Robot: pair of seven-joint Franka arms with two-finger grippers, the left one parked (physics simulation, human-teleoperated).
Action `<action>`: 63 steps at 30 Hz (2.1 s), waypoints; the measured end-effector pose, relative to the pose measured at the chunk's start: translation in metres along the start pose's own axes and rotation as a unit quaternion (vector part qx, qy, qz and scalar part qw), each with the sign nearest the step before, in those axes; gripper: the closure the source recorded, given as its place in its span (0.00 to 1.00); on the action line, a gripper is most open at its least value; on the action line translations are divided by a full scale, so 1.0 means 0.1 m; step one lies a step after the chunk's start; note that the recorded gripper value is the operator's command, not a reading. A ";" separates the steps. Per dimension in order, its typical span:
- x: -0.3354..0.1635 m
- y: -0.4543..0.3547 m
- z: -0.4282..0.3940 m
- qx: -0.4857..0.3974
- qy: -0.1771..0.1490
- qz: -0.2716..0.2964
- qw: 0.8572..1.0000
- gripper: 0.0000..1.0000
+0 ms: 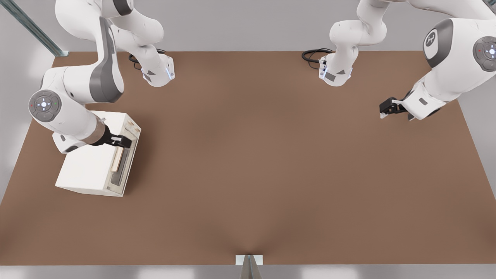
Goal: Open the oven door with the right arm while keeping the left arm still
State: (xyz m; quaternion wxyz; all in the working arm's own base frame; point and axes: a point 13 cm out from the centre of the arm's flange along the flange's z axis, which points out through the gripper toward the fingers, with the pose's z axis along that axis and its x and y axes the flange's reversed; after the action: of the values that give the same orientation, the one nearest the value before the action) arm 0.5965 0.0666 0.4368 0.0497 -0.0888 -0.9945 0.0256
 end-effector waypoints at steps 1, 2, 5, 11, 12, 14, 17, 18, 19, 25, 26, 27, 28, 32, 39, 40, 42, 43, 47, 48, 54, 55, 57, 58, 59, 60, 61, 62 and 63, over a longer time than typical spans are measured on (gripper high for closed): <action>0.00 0.00 0.02 0.000 0.001 0.000 1.000 0.00; -0.04 0.01 0.20 0.007 0.016 -0.002 1.000 0.01; -0.18 0.24 1.15 0.122 0.078 -0.049 0.988 0.79; -0.28 0.18 1.40 0.373 0.076 -0.083 0.921 0.79; -0.27 0.05 1.42 0.393 0.083 -0.072 0.913 0.79; -0.24 -0.11 1.43 0.421 0.092 -0.055 0.901 0.79; -0.24 -0.26 1.63 0.450 0.109 -0.036 0.886 0.79; -0.26 -0.31 1.68 0.456 0.112 -0.029 0.883 0.79; -0.27 -0.35 1.72 0.460 0.112 -0.024 0.881 0.79; -0.20 -0.46 1.98 0.468 0.118 -0.009 0.876 0.79; -0.21 -0.49 2.02 0.468 0.117 -0.006 0.876 0.79; -0.23 -0.51 2.05 0.468 0.115 -0.003 0.876 0.79; -0.24 -0.52 2.06 0.466 0.111 -0.001 0.878 0.79; -0.18 -0.56 2.16 0.468 0.112 0.004 0.876 0.79; -0.15 -0.74 2.24 0.475 0.111 0.018 0.873 0.79; -0.13 -0.75 2.27 0.477 0.113 0.018 0.872 0.79; -0.11 -0.77 2.29 0.479 0.115 0.018 0.870 0.79; -0.11 -0.77 2.30 0.480 0.114 0.019 0.869 0.79; -0.09 -0.76 2.31 0.485 0.112 0.021 0.867 0.79; -0.10 -0.71 2.29 0.483 0.108 0.020 0.869 0.79; -0.33 -0.21 1.67 0.394 0.047 0.051 0.916 0.79; -0.34 -0.27 1.47 0.344 0.049 0.073 0.935 0.79; -0.32 -0.42 1.12 0.225 0.062 0.112 0.966 0.79; -0.33 -0.44 0.92 0.177 0.058 0.121 0.975 0.79; -0.31 -0.42 0.68 0.131 0.051 0.122 0.982 0.56; -0.24 -0.45 0.50 0.093 0.052 0.122 0.987 0.00; -0.18 -0.49 0.42 0.066 0.055 0.119 0.989 0.00; -0.16 -0.50 0.37 0.048 0.056 0.113 0.991 0.00; -0.15 -0.49 0.32 0.035 0.054 0.105 0.992 0.00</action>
State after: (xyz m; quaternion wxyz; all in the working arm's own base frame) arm 0.5996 0.0147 0.4067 0.1039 -0.1919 -0.9740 0.0605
